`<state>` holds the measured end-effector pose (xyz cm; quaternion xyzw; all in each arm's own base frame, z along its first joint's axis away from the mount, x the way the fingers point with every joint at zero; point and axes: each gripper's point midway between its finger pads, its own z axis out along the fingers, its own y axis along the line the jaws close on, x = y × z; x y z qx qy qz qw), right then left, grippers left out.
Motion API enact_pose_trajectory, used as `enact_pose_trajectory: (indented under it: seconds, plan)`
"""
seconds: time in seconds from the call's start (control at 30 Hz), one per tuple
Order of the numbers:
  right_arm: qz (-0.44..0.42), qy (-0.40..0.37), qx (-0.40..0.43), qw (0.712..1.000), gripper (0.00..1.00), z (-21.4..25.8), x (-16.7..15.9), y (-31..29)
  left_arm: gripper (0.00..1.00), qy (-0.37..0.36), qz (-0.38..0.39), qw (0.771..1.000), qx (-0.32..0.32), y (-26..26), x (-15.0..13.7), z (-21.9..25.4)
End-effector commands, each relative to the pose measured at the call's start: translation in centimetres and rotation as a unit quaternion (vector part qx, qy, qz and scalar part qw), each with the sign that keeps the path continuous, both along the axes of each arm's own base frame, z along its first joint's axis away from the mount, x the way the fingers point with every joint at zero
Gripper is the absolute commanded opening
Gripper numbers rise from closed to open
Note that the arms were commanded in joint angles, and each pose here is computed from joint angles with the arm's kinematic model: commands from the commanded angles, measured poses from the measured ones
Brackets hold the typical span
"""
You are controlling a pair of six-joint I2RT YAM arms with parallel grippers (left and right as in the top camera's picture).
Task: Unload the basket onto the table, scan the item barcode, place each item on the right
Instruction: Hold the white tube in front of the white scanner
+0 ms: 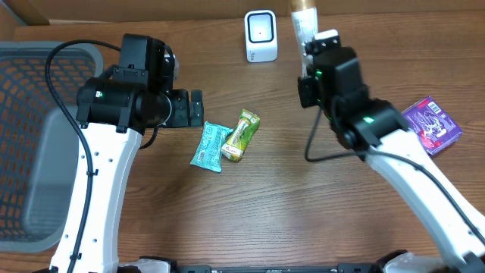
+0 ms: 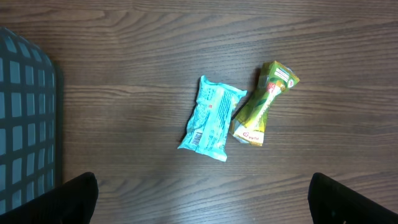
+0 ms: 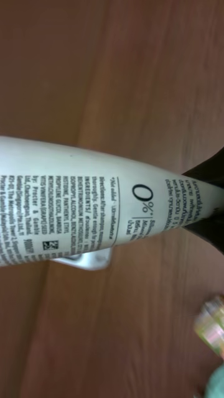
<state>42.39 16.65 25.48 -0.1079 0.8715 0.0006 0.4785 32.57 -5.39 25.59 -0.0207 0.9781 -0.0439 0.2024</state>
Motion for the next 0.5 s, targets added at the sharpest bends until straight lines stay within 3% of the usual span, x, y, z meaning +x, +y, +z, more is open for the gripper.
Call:
enact_pose_trajectory:
  seconds: [0.0, 0.27, 0.47]
  plan:
    - [-0.071, -0.097, -0.108, 0.987, 0.04, 4.1, 2.2, -2.0, 1.00, 0.000, -0.008, 1.000, 0.001, -0.1, 0.2, -0.1]
    - [-0.089, -0.238, -0.263, 0.931, 0.04, 10.8, 4.4, -0.8, 1.00, 0.000, -0.008, 1.000, 0.001, -0.1, 0.2, -0.1]
    - [-0.059, -0.252, -0.381, 0.888, 0.04, 9.0, 7.2, 0.8, 1.00, 0.000, -0.008, 1.000, 0.001, -0.1, 0.2, -0.1]
